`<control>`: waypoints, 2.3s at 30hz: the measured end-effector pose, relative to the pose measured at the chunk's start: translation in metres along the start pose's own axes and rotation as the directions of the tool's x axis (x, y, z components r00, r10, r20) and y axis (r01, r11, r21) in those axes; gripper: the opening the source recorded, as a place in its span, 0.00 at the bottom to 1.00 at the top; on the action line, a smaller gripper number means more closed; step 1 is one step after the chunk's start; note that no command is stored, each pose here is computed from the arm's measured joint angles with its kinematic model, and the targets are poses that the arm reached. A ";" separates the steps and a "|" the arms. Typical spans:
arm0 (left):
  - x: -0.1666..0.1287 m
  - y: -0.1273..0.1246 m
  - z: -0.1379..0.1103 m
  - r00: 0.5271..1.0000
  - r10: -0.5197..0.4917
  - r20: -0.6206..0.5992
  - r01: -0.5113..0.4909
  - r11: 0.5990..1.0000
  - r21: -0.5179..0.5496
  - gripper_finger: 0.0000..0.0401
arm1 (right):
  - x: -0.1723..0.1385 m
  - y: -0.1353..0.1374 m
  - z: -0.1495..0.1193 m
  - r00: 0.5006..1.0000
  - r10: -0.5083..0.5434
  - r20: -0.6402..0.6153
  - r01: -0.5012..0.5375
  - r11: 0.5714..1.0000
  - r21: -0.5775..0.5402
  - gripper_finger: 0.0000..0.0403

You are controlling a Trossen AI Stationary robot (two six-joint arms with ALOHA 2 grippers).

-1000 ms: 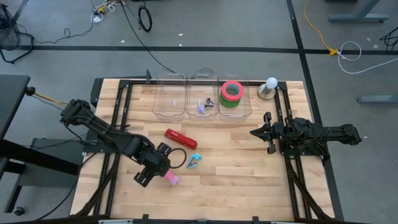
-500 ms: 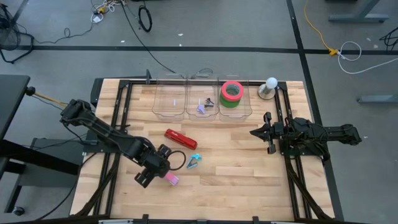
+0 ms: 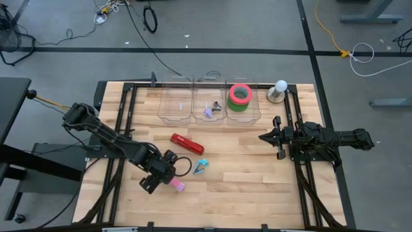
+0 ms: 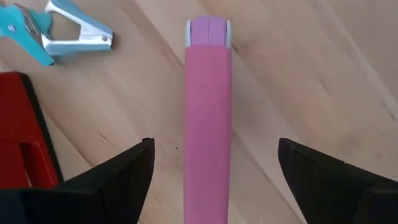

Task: Pick and place Stapler, Stapler remover, tape
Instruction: Put the pink stapler into the left transparent bin

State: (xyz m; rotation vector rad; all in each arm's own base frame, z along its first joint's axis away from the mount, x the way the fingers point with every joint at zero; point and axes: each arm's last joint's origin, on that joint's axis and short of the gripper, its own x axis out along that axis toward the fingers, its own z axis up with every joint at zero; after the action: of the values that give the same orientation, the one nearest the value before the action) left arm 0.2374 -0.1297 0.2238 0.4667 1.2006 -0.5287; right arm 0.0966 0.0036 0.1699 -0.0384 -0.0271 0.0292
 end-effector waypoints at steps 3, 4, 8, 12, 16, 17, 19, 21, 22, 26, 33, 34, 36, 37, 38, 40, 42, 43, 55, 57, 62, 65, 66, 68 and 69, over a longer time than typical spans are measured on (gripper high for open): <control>0.004 0.002 -0.004 1.000 0.002 -0.010 -0.002 1.000 -0.009 0.86 | 0.000 0.000 0.000 1.000 0.000 0.000 0.000 1.000 0.000 0.04; 0.005 0.003 -0.005 1.000 0.002 -0.013 -0.002 1.000 -0.013 0.86 | 0.000 0.000 0.000 1.000 0.000 0.000 0.000 1.000 0.000 0.04; 0.012 0.006 -0.010 1.000 0.002 -0.018 -0.002 1.000 -0.027 0.86 | 0.000 0.000 0.000 1.000 0.000 0.000 0.000 1.000 0.000 0.04; 0.018 0.006 -0.015 0.999 -0.019 -0.031 0.018 0.999 -0.033 0.86 | 0.000 0.000 0.000 1.000 0.000 0.000 0.000 1.000 0.000 0.04; 0.022 0.004 -0.021 0.998 -0.027 -0.050 0.025 0.999 -0.034 0.86 | 0.000 0.000 0.000 1.000 0.000 0.000 0.000 1.000 0.000 0.04; 0.024 0.004 -0.022 0.998 -0.028 -0.056 0.026 0.999 -0.034 0.86 | 0.000 0.000 0.000 1.000 0.000 0.000 0.000 1.000 0.000 0.04; 0.026 0.003 -0.025 0.997 -0.030 -0.068 0.028 0.999 -0.034 0.86 | 0.000 0.000 0.000 1.000 0.000 0.000 0.000 1.000 0.000 0.04; 0.028 0.003 -0.027 0.997 -0.028 -0.079 0.026 0.999 -0.034 0.86 | 0.000 0.000 0.000 1.000 0.000 0.000 0.000 1.000 0.000 0.04; 0.029 0.003 -0.028 0.996 -0.023 -0.083 0.020 0.999 -0.034 0.86 | 0.000 0.000 0.000 1.000 0.000 0.000 0.000 1.000 0.000 0.04; 0.029 0.003 -0.029 0.996 -0.009 -0.086 0.006 0.999 -0.033 0.83 | 0.000 0.000 0.000 1.000 0.000 0.000 0.000 1.000 0.000 0.04; 0.029 0.005 -0.029 0.996 -0.002 -0.089 -0.001 0.999 -0.037 0.77 | 0.000 0.000 0.000 1.000 0.000 0.000 0.000 1.000 0.000 0.04; 0.029 0.005 -0.029 0.996 -0.002 -0.090 -0.002 0.999 -0.038 0.76 | 0.000 0.000 0.000 1.000 0.000 0.000 0.000 1.000 0.000 0.04; 0.029 0.006 -0.030 0.996 -0.001 -0.091 -0.003 0.999 -0.042 0.74 | 0.000 0.000 0.000 1.000 0.000 0.000 0.000 1.000 0.000 0.04; 0.029 0.006 -0.030 0.996 -0.001 -0.091 -0.003 0.999 -0.042 0.72 | 0.000 0.000 0.000 1.000 0.000 0.000 0.000 1.000 0.000 0.04; 0.029 0.007 -0.030 0.996 -0.001 -0.091 -0.003 0.999 -0.043 0.71 | 0.000 0.000 0.000 1.000 0.000 0.000 0.000 1.000 0.000 0.04; 0.029 0.007 -0.030 0.996 -0.001 -0.091 -0.003 0.999 -0.043 0.68 | 0.000 0.000 0.000 1.000 0.000 0.000 0.000 1.000 0.000 0.04; 0.029 0.007 -0.030 0.996 -0.003 -0.091 -0.001 0.999 -0.043 0.64 | 0.000 0.000 0.000 1.000 0.000 0.000 0.000 1.000 0.000 0.04; 0.029 0.006 -0.030 0.996 -0.011 -0.089 0.008 0.999 -0.043 0.62 | 0.000 0.000 0.000 1.000 0.000 0.000 0.000 1.000 0.000 0.04; 0.029 0.005 -0.030 0.996 -0.038 -0.084 0.034 0.998 -0.045 0.43 | 0.000 0.000 0.000 1.000 0.000 0.000 0.000 1.000 0.000 0.04; 0.029 0.005 -0.030 0.996 -0.038 -0.084 0.034 0.999 -0.043 0.41 | 0.000 0.000 0.000 1.000 0.000 0.000 0.000 1.000 0.000 0.04; 0.029 0.005 -0.030 0.996 -0.039 -0.084 0.035 0.998 -0.043 0.38 | 0.000 0.000 0.000 1.000 0.000 0.000 0.000 1.000 0.000 0.04; 0.029 0.005 -0.030 0.995 -0.053 -0.081 0.050 0.998 -0.046 0.38 | 0.000 0.000 0.000 1.000 0.000 0.000 0.000 1.000 0.000 0.04; 0.029 0.005 -0.030 0.995 -0.058 -0.080 0.055 0.997 -0.048 0.38 | 0.000 0.000 0.000 1.000 0.000 0.000 0.000 1.000 0.000 0.04; 0.029 0.005 -0.030 0.995 -0.063 -0.078 0.060 0.997 -0.049 0.38 | 0.000 0.000 0.000 1.000 0.000 0.000 0.000 1.000 0.000 0.04; 0.029 0.005 -0.029 0.995 -0.064 -0.078 0.060 0.997 -0.049 0.37 | 0.000 0.000 0.000 1.000 0.000 0.000 0.000 1.000 0.000 0.04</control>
State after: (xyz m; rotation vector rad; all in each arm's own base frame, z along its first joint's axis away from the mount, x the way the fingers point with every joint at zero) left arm 0.2264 -0.1121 0.1874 0.4148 1.3042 -0.5385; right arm 0.0966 0.0035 0.1699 -0.0384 -0.0267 0.0289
